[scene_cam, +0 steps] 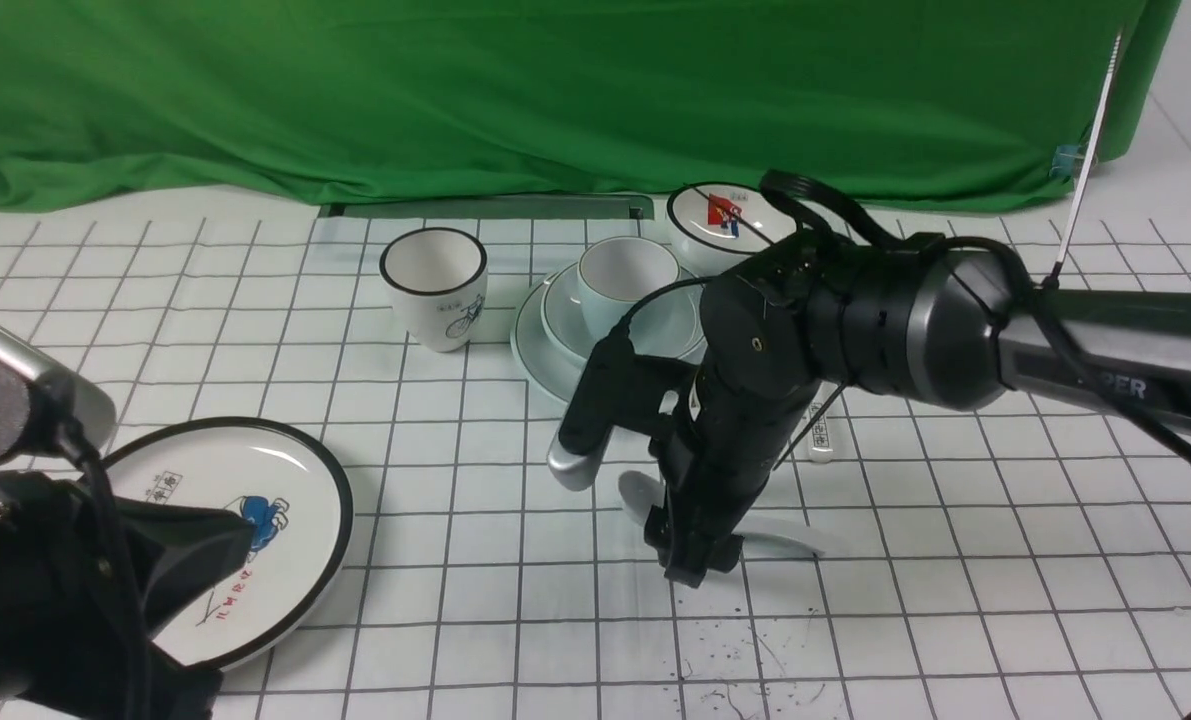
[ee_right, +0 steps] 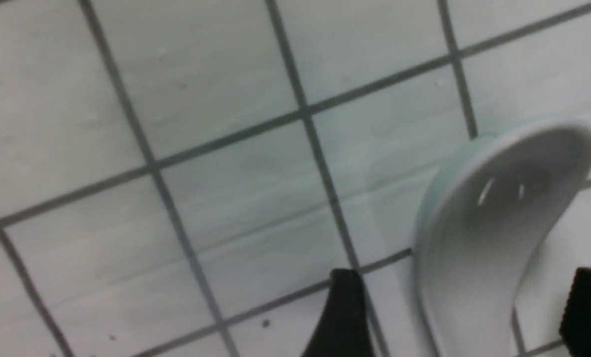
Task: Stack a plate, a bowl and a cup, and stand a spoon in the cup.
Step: Use the right arm to grab a blue soup spoon
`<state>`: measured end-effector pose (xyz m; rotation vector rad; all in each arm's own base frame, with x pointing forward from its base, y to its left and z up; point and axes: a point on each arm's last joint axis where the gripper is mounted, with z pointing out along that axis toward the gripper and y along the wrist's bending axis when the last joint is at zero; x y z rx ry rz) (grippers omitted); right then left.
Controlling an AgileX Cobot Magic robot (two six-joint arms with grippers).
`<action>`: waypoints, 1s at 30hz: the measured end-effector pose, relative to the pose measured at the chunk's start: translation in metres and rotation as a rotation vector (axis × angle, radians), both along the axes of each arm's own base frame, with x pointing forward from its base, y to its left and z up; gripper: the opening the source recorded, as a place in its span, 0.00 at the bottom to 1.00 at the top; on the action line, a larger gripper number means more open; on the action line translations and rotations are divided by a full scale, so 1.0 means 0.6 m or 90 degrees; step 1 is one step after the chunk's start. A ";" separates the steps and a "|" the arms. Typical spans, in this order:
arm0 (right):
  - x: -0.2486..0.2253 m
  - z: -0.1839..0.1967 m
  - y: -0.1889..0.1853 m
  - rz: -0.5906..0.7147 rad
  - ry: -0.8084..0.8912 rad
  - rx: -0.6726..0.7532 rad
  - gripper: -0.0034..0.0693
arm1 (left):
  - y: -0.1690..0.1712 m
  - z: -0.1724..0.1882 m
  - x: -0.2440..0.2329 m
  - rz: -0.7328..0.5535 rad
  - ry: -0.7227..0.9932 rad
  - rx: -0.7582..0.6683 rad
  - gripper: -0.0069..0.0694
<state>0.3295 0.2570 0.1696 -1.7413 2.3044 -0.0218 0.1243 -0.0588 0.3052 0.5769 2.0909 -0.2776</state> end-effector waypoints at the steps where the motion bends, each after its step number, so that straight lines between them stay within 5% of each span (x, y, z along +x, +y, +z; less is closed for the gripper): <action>1: 0.001 0.000 -0.002 -0.010 0.000 0.000 0.82 | 0.000 0.000 0.000 0.000 -0.001 0.000 0.04; 9: 0.008 -0.002 -0.030 -0.120 0.040 -0.023 0.58 | 0.000 0.000 0.000 -0.001 -0.002 0.002 0.04; 16: -0.001 0.045 -0.040 -0.178 0.029 0.000 0.75 | 0.000 0.000 0.000 -0.001 -0.002 0.002 0.04; 19: -0.014 0.059 -0.047 -0.196 0.060 -0.003 0.70 | 0.000 0.001 0.001 0.000 -0.004 0.001 0.04; 24: -0.043 0.016 -0.069 -0.287 0.159 -0.008 0.17 | 0.000 0.006 0.004 0.010 -0.027 -0.015 0.04; 30: -0.016 0.000 -0.102 -0.384 0.117 0.024 0.11 | 0.000 0.007 0.005 0.013 -0.030 -0.019 0.04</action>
